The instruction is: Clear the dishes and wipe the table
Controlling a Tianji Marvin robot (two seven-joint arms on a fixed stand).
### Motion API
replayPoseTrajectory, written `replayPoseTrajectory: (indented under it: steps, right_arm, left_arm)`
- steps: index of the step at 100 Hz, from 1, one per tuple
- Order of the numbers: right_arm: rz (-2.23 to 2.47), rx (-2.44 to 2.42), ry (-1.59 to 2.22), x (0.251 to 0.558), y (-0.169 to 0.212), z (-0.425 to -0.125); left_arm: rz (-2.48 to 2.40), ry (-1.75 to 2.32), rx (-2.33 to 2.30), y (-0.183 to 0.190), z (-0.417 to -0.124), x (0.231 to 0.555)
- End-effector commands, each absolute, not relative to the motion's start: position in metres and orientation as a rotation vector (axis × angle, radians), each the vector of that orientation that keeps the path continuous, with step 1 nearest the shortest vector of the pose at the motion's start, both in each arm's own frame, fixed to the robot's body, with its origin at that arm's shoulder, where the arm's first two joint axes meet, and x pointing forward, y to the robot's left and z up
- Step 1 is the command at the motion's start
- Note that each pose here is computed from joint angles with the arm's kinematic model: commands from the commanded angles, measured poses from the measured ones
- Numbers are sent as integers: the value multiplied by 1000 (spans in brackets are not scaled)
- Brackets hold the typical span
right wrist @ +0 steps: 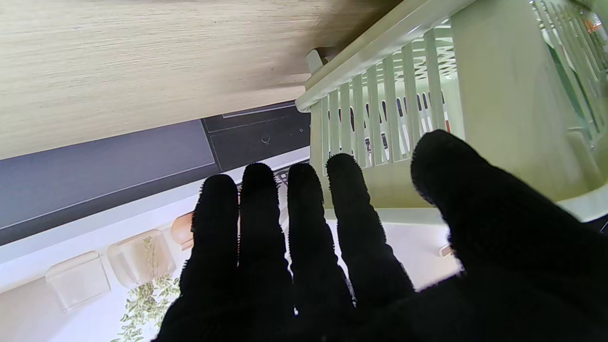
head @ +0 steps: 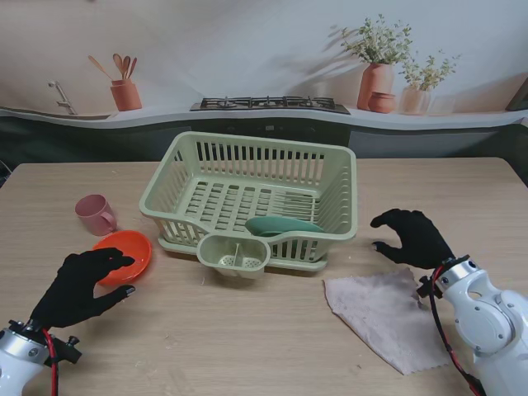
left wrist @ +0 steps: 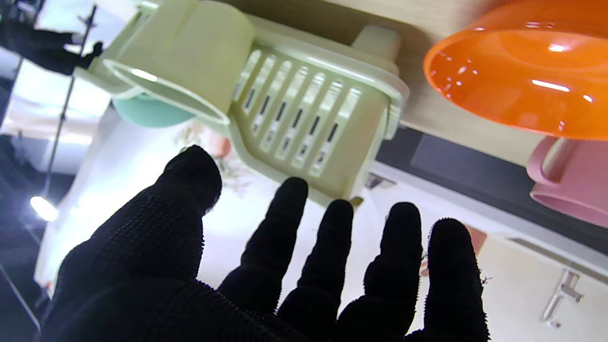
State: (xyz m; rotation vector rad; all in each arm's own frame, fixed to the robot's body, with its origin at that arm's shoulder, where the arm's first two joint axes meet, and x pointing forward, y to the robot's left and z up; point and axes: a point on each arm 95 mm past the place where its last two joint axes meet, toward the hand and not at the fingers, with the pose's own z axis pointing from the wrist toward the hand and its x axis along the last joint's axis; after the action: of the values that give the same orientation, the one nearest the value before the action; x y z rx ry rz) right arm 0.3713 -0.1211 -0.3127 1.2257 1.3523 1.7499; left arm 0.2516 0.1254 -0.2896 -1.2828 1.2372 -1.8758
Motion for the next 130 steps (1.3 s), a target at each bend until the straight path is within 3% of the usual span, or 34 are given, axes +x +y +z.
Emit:
replayPoseTrajectory:
  steps: [1, 62, 130]
  right_arm:
    - [1735, 1237, 1372, 370, -120, -317]
    - [1716, 1245, 1371, 370, -120, -318]
    - [1690, 1264, 1374, 371, -118, -322]
  left_arm:
    - [-1843, 1271, -1257, 130, -291, 250]
    - [-1573, 1398, -1181, 183, -298, 271]
    - [-1386, 1488, -1309, 176, -329, 314]
